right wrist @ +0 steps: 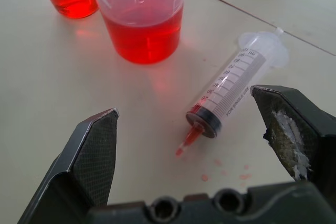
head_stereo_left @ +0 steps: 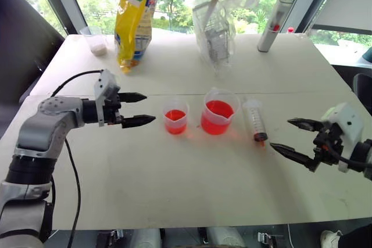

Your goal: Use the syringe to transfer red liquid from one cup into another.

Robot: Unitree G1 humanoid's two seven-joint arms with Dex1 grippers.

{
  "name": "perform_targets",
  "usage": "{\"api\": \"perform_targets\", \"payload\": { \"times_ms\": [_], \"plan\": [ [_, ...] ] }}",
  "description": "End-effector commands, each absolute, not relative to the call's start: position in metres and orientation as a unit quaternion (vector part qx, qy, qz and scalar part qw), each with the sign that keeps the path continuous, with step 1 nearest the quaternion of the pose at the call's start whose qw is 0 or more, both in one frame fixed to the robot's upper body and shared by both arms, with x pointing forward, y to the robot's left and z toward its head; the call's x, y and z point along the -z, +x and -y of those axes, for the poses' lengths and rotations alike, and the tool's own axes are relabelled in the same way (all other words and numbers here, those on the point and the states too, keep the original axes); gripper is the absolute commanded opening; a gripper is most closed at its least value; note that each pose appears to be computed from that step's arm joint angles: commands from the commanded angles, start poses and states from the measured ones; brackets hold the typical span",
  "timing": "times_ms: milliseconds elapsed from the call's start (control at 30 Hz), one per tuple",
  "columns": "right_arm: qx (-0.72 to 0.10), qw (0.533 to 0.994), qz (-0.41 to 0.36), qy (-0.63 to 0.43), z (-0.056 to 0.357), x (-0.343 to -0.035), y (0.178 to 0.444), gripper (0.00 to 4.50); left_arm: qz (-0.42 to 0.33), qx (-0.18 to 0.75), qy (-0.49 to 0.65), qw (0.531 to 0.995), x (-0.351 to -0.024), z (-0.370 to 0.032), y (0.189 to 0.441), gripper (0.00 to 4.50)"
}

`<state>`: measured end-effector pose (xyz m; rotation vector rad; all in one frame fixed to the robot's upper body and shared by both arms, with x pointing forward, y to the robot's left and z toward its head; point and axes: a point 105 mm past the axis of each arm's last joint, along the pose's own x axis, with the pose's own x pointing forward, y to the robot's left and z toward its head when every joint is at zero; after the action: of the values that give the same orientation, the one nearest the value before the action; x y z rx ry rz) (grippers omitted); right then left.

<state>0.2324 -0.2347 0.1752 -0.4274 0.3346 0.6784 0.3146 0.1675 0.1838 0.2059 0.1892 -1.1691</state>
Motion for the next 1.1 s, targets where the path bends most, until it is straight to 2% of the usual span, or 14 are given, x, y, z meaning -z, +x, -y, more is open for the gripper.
{"api": "perform_targets", "payload": {
  "times_ms": [33,667,1100],
  "plan": [
    [-0.329,0.906,-0.146,-0.222,0.234,-0.189,0.231,4.42,-0.079,0.563,0.115,0.815,-0.193,-0.168,0.310,4.50],
    [-0.323,0.911,-0.153,-0.205,0.232,-0.188,0.227,4.42,-0.073,0.585,0.130,0.797,-0.196,-0.156,0.307,4.50],
    [-0.306,0.922,-0.159,-0.177,0.233,-0.200,0.235,4.42,-0.071,0.592,0.136,0.791,-0.199,-0.154,0.305,4.50]
  ]
}}
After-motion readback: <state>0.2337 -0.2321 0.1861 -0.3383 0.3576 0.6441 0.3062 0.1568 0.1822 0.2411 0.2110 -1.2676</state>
